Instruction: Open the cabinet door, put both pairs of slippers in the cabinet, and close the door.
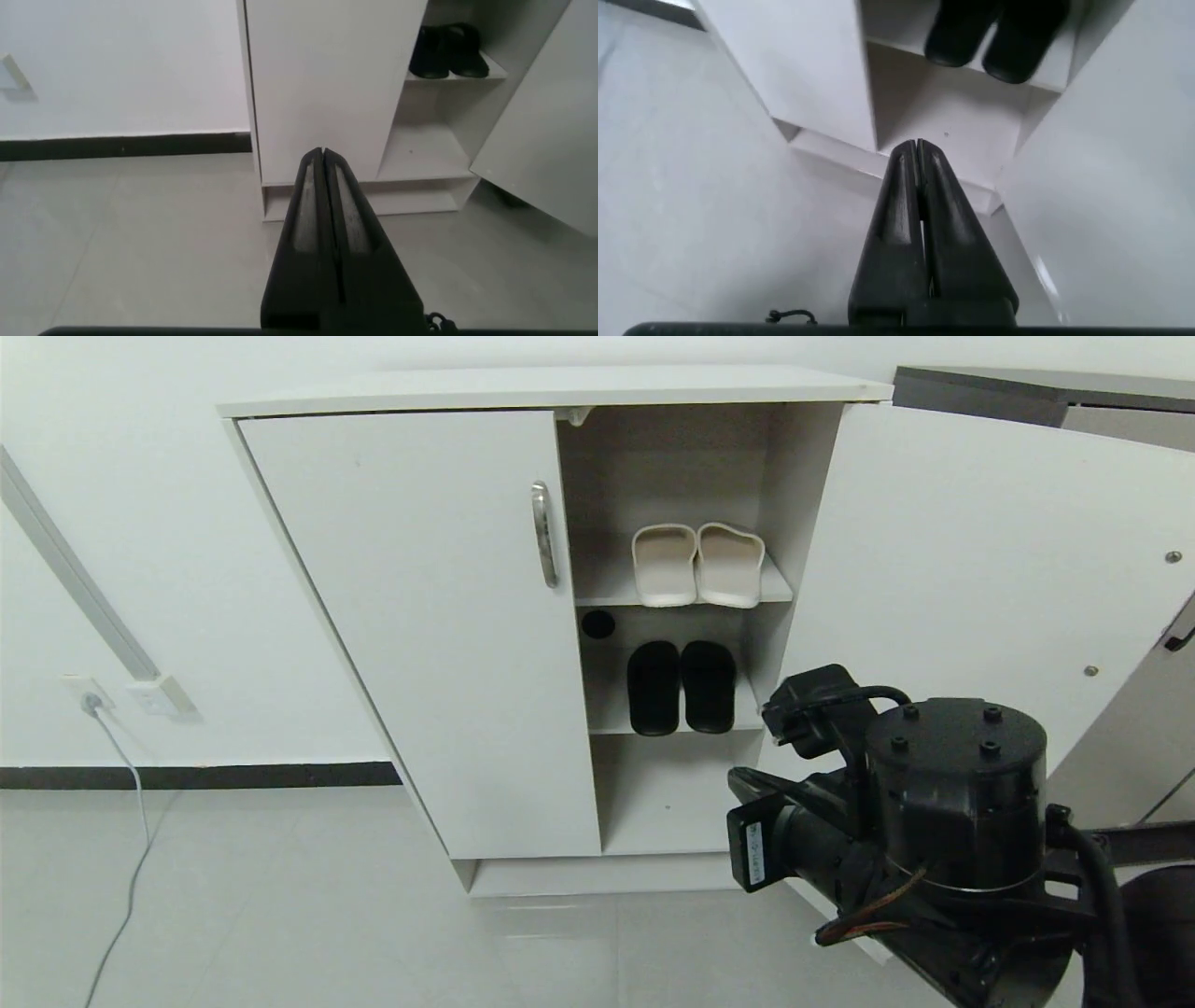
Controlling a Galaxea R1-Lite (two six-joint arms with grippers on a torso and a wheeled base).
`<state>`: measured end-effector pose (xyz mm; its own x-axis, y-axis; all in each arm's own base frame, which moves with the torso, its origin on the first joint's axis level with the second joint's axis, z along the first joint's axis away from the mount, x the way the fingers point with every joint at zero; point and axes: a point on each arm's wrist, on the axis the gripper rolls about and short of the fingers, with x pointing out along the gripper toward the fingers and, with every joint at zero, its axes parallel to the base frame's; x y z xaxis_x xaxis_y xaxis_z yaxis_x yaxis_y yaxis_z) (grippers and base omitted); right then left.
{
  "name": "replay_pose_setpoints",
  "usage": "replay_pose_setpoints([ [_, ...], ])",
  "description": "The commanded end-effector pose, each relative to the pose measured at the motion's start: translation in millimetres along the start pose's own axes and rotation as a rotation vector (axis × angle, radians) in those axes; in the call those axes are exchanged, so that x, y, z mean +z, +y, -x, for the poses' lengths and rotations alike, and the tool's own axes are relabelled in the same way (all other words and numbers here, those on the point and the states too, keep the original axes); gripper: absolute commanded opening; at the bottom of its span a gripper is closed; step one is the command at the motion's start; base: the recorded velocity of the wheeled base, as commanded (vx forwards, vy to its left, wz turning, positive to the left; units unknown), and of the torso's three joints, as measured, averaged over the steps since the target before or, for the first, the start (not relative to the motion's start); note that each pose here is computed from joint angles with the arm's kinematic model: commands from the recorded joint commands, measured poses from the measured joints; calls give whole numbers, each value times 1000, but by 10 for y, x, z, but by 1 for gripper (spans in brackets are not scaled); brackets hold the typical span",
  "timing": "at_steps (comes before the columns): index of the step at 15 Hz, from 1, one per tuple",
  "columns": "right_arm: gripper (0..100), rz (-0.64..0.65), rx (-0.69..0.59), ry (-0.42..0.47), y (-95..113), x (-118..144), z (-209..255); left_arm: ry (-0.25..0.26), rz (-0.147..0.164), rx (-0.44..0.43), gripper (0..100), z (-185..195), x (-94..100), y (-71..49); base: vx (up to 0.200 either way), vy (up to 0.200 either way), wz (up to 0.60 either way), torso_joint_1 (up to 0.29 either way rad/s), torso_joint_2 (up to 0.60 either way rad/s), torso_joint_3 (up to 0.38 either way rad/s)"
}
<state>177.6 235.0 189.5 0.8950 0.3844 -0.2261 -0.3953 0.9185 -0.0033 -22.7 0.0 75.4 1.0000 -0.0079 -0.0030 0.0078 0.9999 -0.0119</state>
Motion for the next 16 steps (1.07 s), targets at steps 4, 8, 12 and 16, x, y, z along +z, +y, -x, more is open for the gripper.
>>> replay_pose_setpoints([
  [4,0,13,-7,21,-21,-68,-13,0,2,0,0,0,0,0,0,0,0,0,0,0],
  [8,0,20,-8,30,-25,-97,-13,0,2,0,0,0,0,0,0,0,0,0,0,0],
  [12,0,19,-10,30,-27,-96,-19,0,2,0,0,0,0,0,0,0,0,0,0,0],
  [16,0,19,-13,30,-34,-95,-23,0,2,0,0,0,0,0,0,0,0,0,0,0],
])
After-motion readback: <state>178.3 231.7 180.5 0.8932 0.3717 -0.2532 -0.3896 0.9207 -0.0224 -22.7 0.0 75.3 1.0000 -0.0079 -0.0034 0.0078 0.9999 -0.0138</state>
